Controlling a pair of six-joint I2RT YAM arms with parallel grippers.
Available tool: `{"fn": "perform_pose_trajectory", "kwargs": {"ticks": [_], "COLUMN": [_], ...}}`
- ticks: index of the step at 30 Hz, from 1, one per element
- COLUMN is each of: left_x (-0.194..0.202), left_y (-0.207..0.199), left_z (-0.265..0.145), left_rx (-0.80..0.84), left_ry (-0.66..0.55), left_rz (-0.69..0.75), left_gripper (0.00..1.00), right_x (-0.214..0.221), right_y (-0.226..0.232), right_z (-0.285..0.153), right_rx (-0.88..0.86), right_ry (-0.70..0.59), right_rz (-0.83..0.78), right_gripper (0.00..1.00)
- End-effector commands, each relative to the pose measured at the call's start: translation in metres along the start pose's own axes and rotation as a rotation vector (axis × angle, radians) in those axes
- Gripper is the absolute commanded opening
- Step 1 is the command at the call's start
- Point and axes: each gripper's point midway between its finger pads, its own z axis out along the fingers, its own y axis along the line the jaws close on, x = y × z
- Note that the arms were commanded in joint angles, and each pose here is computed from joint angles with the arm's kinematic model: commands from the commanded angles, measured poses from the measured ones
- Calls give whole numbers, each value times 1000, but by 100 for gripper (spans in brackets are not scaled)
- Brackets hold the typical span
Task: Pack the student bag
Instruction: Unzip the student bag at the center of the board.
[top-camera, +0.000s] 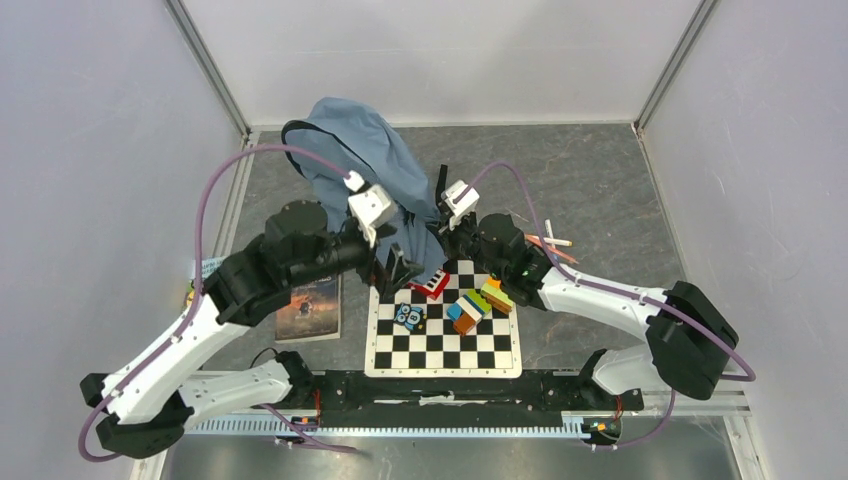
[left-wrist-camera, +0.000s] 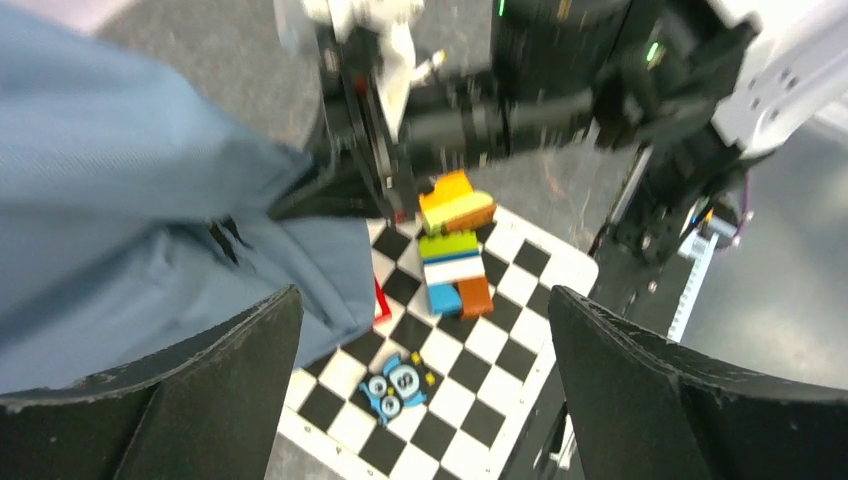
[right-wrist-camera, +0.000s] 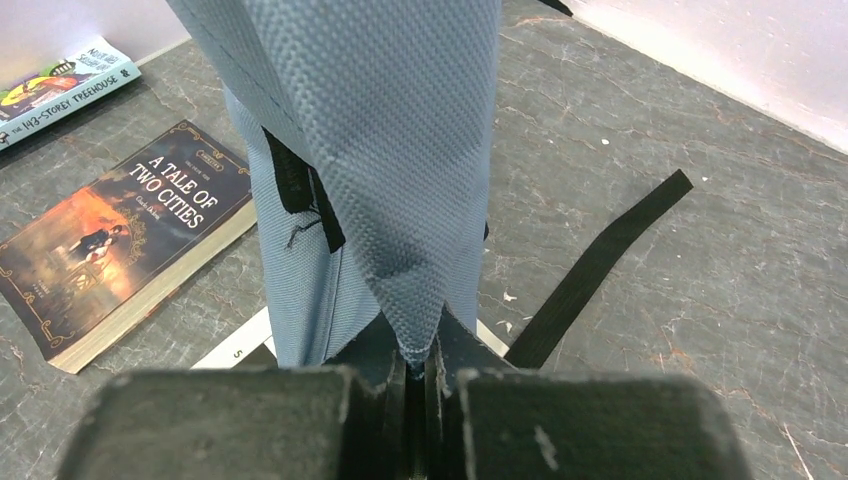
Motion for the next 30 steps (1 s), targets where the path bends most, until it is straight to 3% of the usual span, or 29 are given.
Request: {"fn": "perform_pose_trajectory", "kwargs": {"ticks": [1, 7, 12, 18, 21, 30], "left_x": [37, 50, 47, 35, 39, 45], "left_y": [8, 57, 76, 77, 90, 99], "left_z": [8, 1, 19, 35, 38, 45], "left_rx": [-29, -317, -408, -383, -423, -425], "left_ry": [9, -72, -81, -105, -91, -98], "left_rz": [40, 5, -18, -1, 1, -42], "left_gripper": [97, 92, 77, 63, 51, 42], "right_x": [0, -10, -14, -16, -19, -22], "right_y": [0, 4, 7, 6, 6, 10], "right_z": [-2, -6, -6, -8, -8, -8], "right_rx": [-7, -33, -47, -43, -40, -65], "right_ry": [52, 30, 22, 18, 12, 1], "right_rz": [-26, -24, -15, -23, -21, -17], "right_gripper": [0, 0, 0, 0, 0, 0]}}
